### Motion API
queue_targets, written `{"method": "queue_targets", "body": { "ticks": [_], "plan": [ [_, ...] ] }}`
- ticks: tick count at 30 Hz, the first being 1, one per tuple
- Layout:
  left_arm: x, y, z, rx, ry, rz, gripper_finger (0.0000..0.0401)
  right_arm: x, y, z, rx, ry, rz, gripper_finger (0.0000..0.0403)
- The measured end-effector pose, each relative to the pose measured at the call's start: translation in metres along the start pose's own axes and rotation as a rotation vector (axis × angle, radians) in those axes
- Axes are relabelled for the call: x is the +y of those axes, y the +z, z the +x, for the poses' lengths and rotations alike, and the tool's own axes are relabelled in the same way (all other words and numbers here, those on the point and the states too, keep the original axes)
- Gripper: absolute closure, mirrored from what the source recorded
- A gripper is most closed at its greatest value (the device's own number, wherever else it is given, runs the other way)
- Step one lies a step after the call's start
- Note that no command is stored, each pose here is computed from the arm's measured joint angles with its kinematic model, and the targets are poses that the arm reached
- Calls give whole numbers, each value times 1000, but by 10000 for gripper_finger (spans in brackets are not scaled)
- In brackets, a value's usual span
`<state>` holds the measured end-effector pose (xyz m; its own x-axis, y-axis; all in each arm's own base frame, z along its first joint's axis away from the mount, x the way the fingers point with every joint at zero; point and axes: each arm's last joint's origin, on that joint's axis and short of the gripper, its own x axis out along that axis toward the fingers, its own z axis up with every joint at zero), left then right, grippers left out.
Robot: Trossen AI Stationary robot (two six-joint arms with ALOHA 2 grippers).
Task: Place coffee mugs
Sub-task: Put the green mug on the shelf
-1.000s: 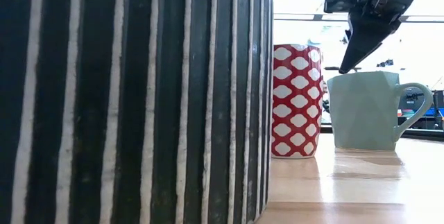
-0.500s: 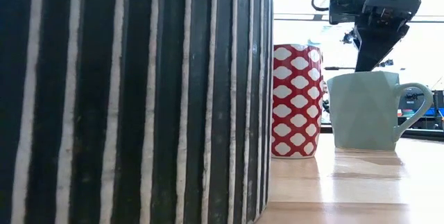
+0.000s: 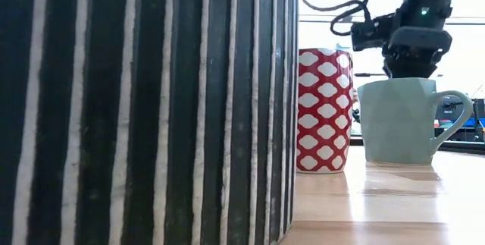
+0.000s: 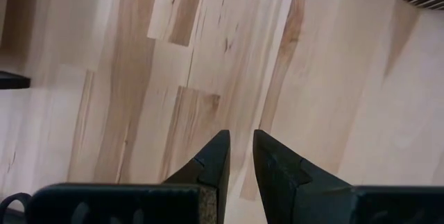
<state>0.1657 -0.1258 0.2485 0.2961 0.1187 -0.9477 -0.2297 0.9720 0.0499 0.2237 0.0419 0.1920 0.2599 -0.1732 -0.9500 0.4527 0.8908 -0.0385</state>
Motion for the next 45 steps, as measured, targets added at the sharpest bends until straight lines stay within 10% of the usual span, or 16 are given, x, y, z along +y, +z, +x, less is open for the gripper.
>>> {"method": "queue_targets", "body": {
  "ticks": [11, 19, 30, 45],
  "plan": [
    [-1, 3, 0, -57, 11, -26, 346, 9, 10, 15, 0, 26, 108, 392],
    [-1, 3, 0, -68, 21, -34, 346, 6, 44, -67, -165, 2, 92, 401],
    [0, 4, 0, -102, 46, -35, 346, -22, 134, -163, -530, -59, 8, 402],
    [1, 6, 0, -153, 85, -36, 346, -70, 290, -118, -557, 57, -91, 402]
  ]
}}
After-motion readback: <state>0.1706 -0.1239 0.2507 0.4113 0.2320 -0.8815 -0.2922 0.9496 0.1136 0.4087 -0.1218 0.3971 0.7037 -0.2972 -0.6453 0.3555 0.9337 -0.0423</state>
